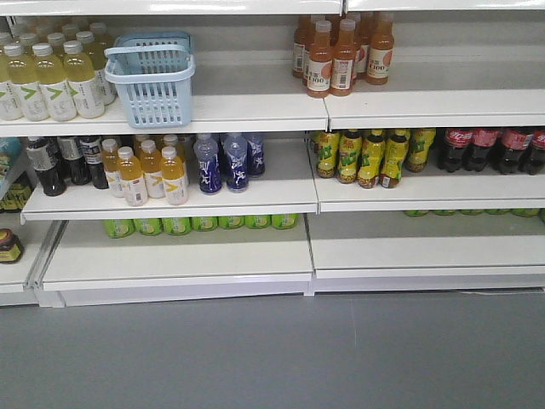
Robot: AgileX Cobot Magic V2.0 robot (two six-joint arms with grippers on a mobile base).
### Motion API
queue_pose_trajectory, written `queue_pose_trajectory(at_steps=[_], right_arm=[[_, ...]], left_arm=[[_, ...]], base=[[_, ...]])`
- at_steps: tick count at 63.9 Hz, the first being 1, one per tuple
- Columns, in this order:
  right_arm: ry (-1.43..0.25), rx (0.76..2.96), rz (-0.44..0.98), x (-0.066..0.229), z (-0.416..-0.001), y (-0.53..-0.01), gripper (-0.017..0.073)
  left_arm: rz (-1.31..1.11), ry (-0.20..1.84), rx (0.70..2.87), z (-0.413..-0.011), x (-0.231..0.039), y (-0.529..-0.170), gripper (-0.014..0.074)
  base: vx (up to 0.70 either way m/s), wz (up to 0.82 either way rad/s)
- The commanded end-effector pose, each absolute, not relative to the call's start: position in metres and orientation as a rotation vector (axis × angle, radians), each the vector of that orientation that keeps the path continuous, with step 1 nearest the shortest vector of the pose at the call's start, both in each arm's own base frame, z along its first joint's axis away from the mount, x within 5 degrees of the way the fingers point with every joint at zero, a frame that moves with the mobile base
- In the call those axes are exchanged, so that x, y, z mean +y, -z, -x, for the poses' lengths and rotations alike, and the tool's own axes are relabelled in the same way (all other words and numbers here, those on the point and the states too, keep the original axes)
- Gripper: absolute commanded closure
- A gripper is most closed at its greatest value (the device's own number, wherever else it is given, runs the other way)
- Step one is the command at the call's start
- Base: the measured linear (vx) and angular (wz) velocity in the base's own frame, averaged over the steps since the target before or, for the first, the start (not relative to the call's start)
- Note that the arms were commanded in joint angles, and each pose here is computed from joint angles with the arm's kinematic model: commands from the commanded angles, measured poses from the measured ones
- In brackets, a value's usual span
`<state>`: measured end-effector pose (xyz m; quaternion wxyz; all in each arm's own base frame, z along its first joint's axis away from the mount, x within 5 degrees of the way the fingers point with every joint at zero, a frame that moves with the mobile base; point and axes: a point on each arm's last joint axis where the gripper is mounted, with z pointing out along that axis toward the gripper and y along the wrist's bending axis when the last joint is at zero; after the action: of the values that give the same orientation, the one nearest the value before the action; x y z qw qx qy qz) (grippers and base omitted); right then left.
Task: Place coke in basket with both arms
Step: 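Drive the base toward the shelf holding the light-blue basket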
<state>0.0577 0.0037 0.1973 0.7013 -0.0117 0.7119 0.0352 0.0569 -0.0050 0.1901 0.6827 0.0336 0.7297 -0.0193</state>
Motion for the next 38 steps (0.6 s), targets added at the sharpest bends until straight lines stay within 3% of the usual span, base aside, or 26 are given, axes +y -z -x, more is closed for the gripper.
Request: queue_pose_trajectory(at_steps=[1, 38], right_arm=[[-0.072, 1.534, 0.039, 0.0042, -0.0588, -0.2002, 0.0569], [-0.072, 1.534, 0.039, 0.0042, -0.0588, -0.2002, 0.0569]], left_arm=[[-0.059, 0.044, 1.519, -0.0541, -0.0040, -0.2084, 0.0599], [-0.059, 0.044, 1.519, -0.0541, -0.0040, -0.2084, 0.0599]], base=[[0.15, 0.04], [0.17, 0.04]])
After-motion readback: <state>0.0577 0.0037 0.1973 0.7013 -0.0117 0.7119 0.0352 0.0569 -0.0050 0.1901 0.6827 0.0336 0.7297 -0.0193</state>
